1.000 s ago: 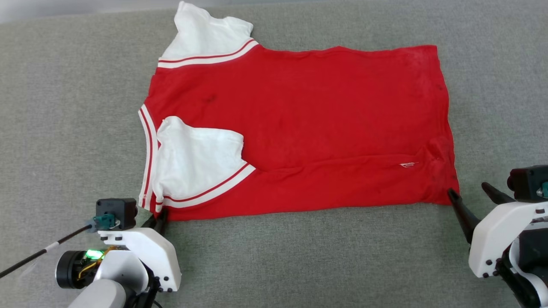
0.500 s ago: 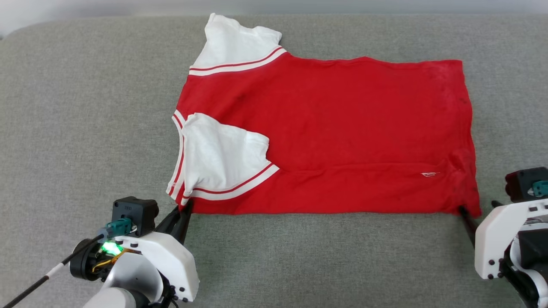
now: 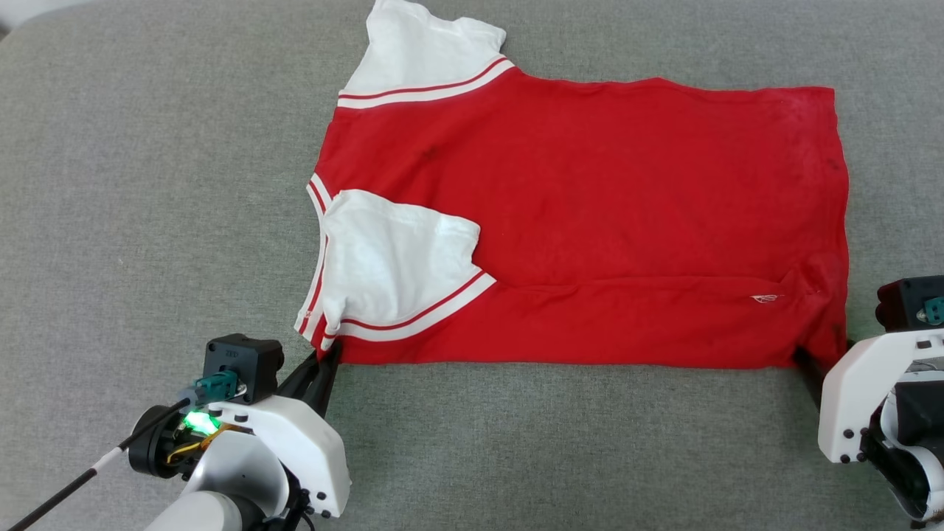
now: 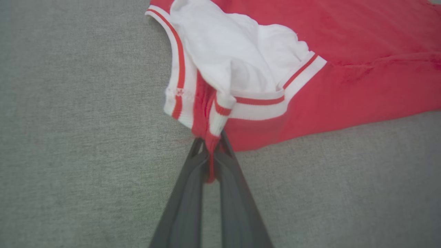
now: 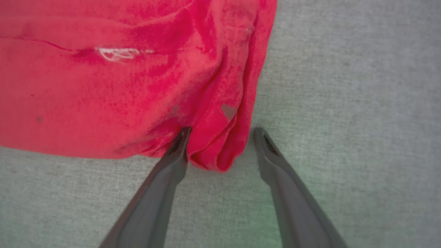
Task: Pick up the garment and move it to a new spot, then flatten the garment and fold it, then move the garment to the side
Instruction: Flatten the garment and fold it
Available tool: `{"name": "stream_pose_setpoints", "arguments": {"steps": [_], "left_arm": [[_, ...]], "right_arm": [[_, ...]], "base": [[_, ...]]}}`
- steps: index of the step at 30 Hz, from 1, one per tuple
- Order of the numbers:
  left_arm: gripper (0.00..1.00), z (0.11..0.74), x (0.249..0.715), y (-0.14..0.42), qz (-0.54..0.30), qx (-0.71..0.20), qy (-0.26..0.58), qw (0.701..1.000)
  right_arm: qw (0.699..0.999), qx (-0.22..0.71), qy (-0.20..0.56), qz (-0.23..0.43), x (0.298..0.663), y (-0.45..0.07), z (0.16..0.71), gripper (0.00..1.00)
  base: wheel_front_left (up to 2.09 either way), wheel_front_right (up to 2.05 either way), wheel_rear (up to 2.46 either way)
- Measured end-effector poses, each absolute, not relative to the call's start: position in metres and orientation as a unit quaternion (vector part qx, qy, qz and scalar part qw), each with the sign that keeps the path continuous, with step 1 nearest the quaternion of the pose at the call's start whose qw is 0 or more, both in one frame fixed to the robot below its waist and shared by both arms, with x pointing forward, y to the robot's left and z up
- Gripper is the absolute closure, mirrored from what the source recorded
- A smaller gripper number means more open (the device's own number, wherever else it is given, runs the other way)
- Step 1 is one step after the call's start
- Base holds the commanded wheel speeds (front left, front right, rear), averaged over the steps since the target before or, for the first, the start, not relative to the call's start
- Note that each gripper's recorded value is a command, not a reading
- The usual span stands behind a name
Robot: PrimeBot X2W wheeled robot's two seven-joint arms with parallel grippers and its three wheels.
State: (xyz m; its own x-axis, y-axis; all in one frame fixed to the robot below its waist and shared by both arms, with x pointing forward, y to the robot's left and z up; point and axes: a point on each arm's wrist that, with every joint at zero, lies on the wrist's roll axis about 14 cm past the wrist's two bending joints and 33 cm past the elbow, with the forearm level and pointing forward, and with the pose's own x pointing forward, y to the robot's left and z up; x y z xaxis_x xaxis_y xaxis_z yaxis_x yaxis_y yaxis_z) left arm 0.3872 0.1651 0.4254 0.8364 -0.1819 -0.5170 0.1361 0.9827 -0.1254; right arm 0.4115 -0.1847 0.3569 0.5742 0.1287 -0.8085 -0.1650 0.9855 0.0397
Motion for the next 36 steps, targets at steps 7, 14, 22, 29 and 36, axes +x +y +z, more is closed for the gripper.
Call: {"name": "stream_pose_setpoints", "arguments": {"steps": [7,14,22,29,36], "left_arm": [[1.00,0.420,0.383,0.167,-0.084,-0.043,0.285,0.954],[1.00,0.423,0.369,0.174,-0.084,-0.032,0.291,0.952],[1.00,0.418,0.325,0.176,-0.090,-0.035,0.334,0.938],[1.00,0.408,0.299,0.177,-0.086,-0.030,0.358,0.929],[1.00,0.385,0.290,0.171,-0.096,-0.022,0.392,0.915]], "right_arm": [[0.890,-0.029,0.446,0.086,0.412,-0.187,0.362,1.00],[0.898,-0.036,0.432,0.073,0.398,-0.202,0.381,1.00],[0.907,-0.043,0.416,0.055,0.366,-0.222,0.411,1.00],[0.895,-0.029,0.443,0.044,0.333,-0.231,0.407,1.00],[0.871,0.001,0.489,0.049,0.316,-0.224,0.376,1.00]], "base": [[0.00,0.00,0.00],[0.00,0.00,0.00],[0.00,0.00,0.00],[0.00,0.00,0.00],[0.00,0.00,0.00]]}}
